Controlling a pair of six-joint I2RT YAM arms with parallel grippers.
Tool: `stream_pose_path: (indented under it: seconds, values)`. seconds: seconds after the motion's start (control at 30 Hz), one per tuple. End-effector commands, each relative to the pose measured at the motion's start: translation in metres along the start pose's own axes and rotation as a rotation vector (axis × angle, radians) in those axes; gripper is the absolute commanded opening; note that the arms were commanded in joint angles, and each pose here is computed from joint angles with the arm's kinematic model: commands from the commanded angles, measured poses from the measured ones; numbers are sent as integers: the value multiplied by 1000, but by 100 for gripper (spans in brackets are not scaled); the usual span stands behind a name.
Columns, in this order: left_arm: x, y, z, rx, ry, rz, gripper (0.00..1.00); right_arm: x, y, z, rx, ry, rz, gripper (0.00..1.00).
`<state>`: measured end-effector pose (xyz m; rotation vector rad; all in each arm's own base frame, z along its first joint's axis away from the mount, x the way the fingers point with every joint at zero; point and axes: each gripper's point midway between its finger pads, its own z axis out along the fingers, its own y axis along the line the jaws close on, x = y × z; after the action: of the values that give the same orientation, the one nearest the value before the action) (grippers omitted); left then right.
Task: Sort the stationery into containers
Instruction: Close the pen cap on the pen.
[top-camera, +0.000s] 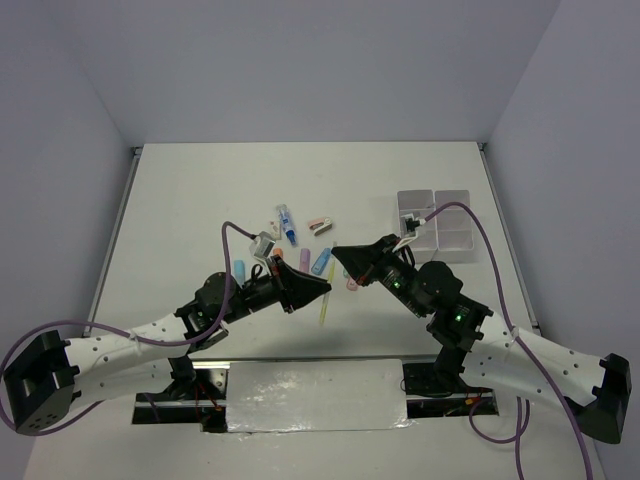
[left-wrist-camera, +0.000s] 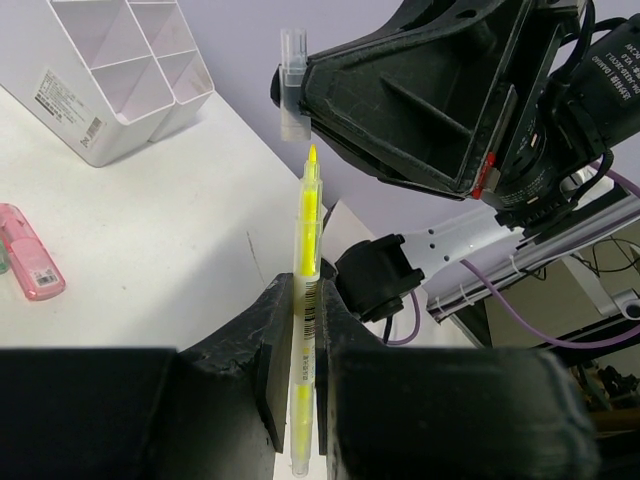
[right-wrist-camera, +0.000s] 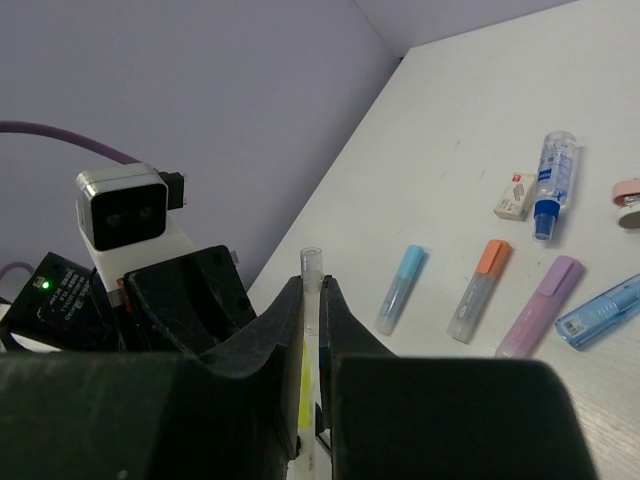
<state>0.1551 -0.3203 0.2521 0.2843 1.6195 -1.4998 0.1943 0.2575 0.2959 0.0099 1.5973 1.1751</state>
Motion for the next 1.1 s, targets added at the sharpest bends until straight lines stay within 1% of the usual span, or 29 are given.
stream_pose_path:
  seconds: [0.0,0.33,0.57,0.73,1.07]
  values:
    - [-21,-14,3,40,-67,50,0,-18,18,-1,-49,-49,2,0]
    - [-24,-8,6,9,-76,48,0,-14,19,-1,-62,-38,10,0]
    - [-31,-11,4,23,-97,49,0,-7,12,2,-45,-23,8,0]
    - [-31,-16,4,43,-91,47,0,-4,9,4,-36,-23,5,0]
    - [-28,-14,4,44,-86,44,0,-10,12,10,-30,-34,-30,0]
